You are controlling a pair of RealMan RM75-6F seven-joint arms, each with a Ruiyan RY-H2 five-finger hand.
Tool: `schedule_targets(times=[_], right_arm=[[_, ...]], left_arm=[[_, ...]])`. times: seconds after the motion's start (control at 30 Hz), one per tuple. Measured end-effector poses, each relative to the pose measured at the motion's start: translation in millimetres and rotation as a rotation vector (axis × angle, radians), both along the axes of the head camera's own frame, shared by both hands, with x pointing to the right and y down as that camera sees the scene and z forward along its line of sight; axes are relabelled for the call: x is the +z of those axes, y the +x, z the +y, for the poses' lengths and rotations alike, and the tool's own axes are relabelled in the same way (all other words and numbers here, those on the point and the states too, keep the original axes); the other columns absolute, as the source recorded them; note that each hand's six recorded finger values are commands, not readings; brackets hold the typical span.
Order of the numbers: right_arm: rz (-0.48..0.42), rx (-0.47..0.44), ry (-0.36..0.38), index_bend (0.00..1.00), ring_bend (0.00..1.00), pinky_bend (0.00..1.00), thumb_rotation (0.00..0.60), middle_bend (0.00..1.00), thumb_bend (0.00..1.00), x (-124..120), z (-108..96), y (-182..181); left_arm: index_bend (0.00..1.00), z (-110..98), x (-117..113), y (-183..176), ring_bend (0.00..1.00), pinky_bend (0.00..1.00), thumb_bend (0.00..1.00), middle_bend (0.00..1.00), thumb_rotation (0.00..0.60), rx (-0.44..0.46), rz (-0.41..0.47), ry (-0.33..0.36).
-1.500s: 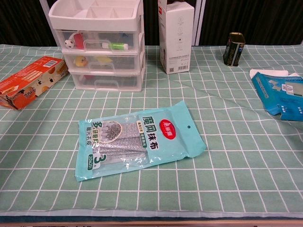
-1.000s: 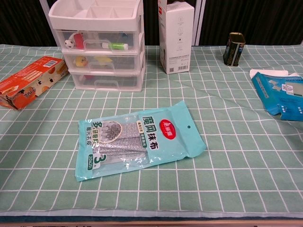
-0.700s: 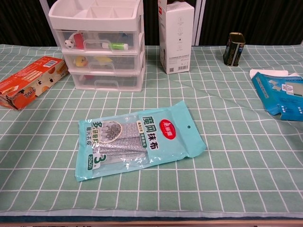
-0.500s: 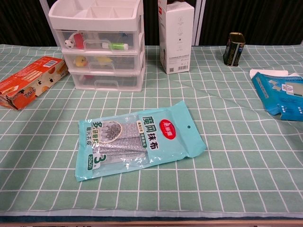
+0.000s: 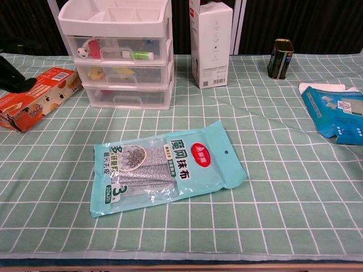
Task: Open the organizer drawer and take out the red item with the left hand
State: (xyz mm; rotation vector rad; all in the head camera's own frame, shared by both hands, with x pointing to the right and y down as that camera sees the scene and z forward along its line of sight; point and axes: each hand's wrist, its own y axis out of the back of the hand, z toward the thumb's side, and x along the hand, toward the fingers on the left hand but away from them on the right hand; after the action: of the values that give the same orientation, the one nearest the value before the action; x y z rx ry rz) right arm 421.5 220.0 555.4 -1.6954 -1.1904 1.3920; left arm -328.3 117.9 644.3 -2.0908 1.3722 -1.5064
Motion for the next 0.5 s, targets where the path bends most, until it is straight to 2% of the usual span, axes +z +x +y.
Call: schedule_targets(times=[0.17, 0.27, 0.5], right_arm=[[-0.004, 0.004, -0.005, 0.0, 0.0, 0.21, 0.6, 0.0, 0.0, 0.4, -0.3, 0.5], [-0.007, 0.007, -0.008, 0.0, 0.0, 0.21, 0.6, 0.0, 0.0, 0.9, -0.3, 0.8], [-0.008, 0.013, -0.013, 0.0, 0.0, 0.22, 0.6, 0.0, 0.0, 1.5, -0.6, 1.4]], left_arm=[[0.02, -11.6, 19.0, 33.4, 0.92, 1.0, 0.48, 0.96, 0.6, -0.063, 0.132, -0.119], [0.02, -19.0, 27.4, 53.7, 0.92, 1.0, 0.48, 0.96, 0.6, -0.081, 0.195, -0.166], [0.02, -31.2, 40.2, 78.0, 0.93, 1.0, 0.48, 0.96, 0.6, -0.112, 0.258, -0.21]])
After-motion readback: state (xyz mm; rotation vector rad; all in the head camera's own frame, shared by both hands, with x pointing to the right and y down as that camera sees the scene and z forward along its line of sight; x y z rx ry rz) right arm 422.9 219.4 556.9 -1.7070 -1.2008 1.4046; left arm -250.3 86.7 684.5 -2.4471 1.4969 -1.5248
